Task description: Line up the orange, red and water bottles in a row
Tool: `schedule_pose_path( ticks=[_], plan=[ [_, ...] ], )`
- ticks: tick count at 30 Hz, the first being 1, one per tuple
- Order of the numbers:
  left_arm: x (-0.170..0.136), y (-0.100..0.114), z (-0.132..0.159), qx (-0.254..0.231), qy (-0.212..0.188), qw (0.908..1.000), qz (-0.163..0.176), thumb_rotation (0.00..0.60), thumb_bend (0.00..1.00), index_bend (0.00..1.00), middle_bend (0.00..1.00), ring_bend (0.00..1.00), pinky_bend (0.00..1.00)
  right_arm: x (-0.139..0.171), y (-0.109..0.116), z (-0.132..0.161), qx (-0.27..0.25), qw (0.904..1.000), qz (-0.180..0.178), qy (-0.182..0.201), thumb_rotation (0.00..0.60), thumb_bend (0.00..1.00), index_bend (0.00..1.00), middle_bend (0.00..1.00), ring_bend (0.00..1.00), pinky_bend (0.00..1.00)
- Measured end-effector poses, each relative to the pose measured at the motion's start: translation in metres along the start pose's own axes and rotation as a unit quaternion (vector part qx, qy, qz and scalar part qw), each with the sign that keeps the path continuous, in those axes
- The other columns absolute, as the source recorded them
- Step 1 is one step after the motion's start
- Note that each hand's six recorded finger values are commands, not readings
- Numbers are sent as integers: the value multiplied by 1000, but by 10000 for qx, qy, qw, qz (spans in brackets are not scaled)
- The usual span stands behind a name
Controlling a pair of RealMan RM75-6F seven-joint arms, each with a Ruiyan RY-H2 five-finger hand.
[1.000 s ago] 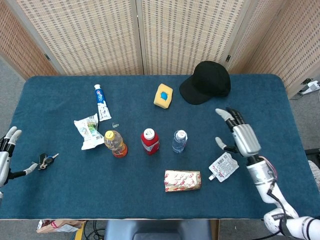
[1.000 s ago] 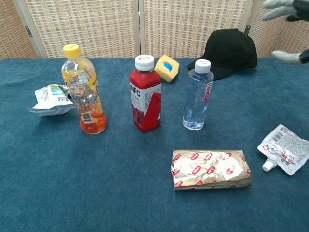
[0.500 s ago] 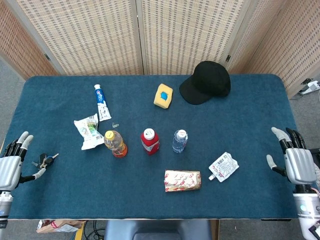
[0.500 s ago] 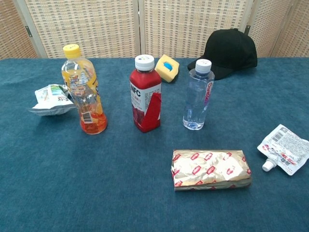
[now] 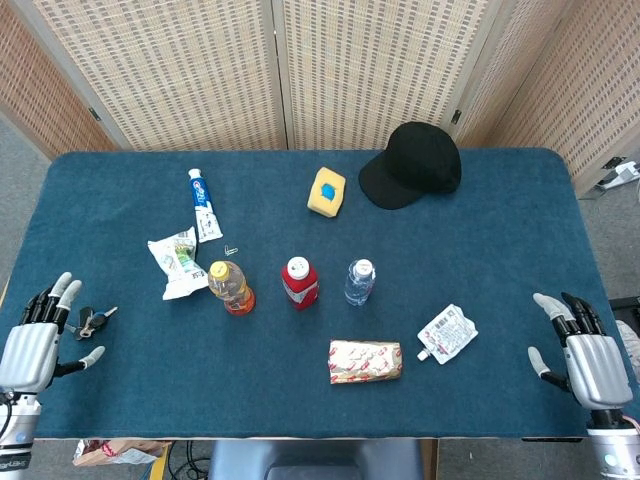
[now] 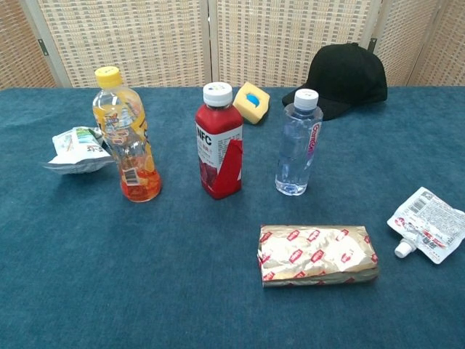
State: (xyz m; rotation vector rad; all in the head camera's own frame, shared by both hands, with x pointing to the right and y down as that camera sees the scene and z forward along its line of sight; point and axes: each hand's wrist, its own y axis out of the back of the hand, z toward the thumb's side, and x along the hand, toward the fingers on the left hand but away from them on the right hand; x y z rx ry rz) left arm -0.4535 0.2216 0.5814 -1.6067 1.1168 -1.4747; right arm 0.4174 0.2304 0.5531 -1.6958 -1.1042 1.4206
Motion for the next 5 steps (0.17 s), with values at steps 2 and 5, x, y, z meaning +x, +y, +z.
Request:
schedule_pose_path(
  ticks=[2,5],
  plan=[
    [-2,1,1,7,-5,10000,27,600,126,0,0,0,56,1,-3,2,17,10000,6,53,600,388,158,194,68,110],
    [-5,2,4,-6,-21,10000,45,600,125,0,0,0,56,1,-6,6,-9,9999,23,128,600,387,158,195,68,110]
  ],
)
